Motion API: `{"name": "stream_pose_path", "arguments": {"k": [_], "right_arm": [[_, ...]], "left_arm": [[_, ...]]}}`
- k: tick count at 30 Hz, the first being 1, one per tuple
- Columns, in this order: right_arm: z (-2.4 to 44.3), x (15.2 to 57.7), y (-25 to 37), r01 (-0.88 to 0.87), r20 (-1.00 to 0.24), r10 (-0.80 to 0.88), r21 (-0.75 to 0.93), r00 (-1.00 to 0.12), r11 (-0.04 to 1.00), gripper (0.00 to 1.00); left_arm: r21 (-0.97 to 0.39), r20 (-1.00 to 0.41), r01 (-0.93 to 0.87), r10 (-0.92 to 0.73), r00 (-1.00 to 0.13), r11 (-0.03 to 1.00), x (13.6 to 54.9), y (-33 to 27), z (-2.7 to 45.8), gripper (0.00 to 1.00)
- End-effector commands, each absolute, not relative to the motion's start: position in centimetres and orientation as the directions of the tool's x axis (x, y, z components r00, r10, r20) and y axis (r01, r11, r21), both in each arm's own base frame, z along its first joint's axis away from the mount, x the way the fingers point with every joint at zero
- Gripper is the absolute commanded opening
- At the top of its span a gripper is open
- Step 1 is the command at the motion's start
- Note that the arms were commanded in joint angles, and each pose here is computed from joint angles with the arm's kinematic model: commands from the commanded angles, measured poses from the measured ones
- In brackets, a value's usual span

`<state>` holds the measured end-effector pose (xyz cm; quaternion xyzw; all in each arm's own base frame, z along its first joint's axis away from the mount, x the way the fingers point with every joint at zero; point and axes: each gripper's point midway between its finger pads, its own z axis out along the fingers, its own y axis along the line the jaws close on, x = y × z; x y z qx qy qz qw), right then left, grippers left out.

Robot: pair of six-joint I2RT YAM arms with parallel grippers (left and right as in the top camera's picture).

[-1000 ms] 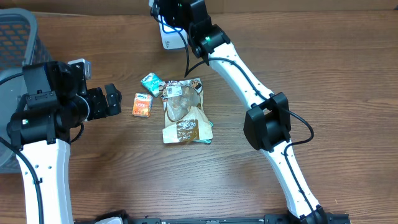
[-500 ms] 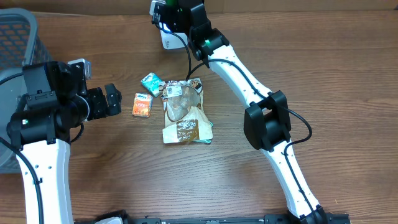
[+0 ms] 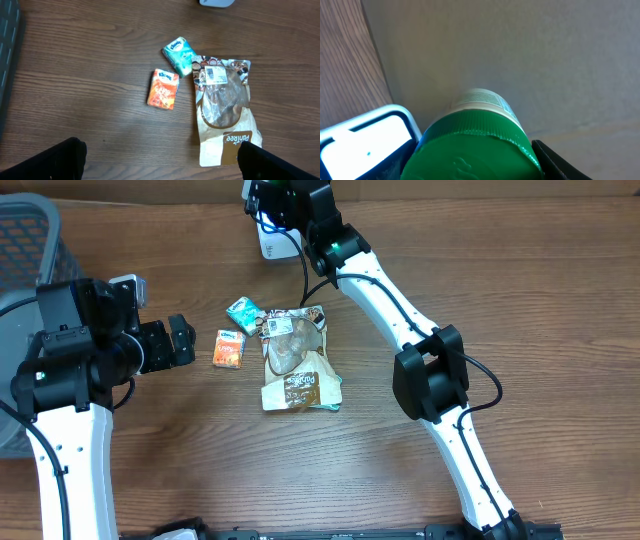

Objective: Scan the item barcode
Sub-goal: 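Carry the jar to the right and set it down, releasing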

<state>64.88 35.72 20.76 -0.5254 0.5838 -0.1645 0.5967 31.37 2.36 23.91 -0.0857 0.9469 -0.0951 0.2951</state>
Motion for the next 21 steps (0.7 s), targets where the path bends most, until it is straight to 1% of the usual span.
{"name": "stream_pose_path", "arguments": {"k": [1, 3, 4, 7, 10, 11, 12, 16, 18, 21], "right_arm": [[27.3, 64.3, 34.9, -0.413, -0.698, -0.670, -0.704, 0.252, 0.578, 0.29], [30.2, 64.0, 33.9, -0.413, -0.785, -0.579, -0.613, 0.219, 0.674, 0.22], [31.7, 63.7, 33.2, -0.418, -0.836, -0.515, -0.544, 0.191, 0.728, 0.20], [35.6, 62.7, 31.2, -0.427, -0.934, -0.343, -0.351, 0.099, 0.833, 0.20], [37.9, 60.8, 28.8, -0.432, -0.971, -0.235, -0.200, -0.030, 0.880, 0.21], [38.4, 60.0, 27.7, -0.427, -0.975, -0.204, -0.147, -0.090, 0.892, 0.23], [38.6, 59.2, 26.7, -0.419, -0.973, -0.182, -0.107, -0.142, 0.902, 0.24], [38.5, 55.5, 21.9, -0.327, -0.921, -0.065, 0.070, -0.385, 0.942, 0.23], [37.0, 53.4, 19.2, -0.255, -0.858, -0.024, 0.125, -0.513, 0.959, 0.23], [33.7, 50.8, 15.4, -0.159, -0.739, -0.009, 0.133, -0.674, 0.978, 0.23]], "left_arm": [[-0.220, -0.555, -0.104, -0.213, -0.804, 0.970, 31.6, 2.6, 24.3, 1.00], [-0.220, -0.555, -0.104, -0.213, -0.804, 0.970, 31.6, 2.6, 24.3, 0.99], [-0.220, -0.555, -0.104, -0.212, -0.804, 0.970, 31.6, 2.6, 24.4, 1.00], [-0.220, -0.555, -0.104, -0.213, -0.804, 0.970, 31.6, 2.6, 24.3, 1.00], [-0.220, -0.555, -0.104, -0.213, -0.804, 0.970, 31.6, 2.6, 24.3, 1.00], [-0.220, -0.555, -0.104, -0.213, -0.804, 0.970, 31.6, 2.6, 24.3, 0.99], [-0.220, -0.555, -0.104, -0.213, -0.804, 0.970, 31.6, 2.6, 24.3, 1.00], [-0.220, -0.555, -0.104, -0.212, -0.804, 0.970, 31.6, 2.6, 24.4, 0.99], [-0.220, -0.555, -0.104, -0.213, -0.804, 0.970, 31.6, 2.6, 24.3, 0.99], [-0.220, -0.555, -0.104, -0.212, -0.804, 0.970, 31.6, 2.6, 24.4, 1.00]]}}
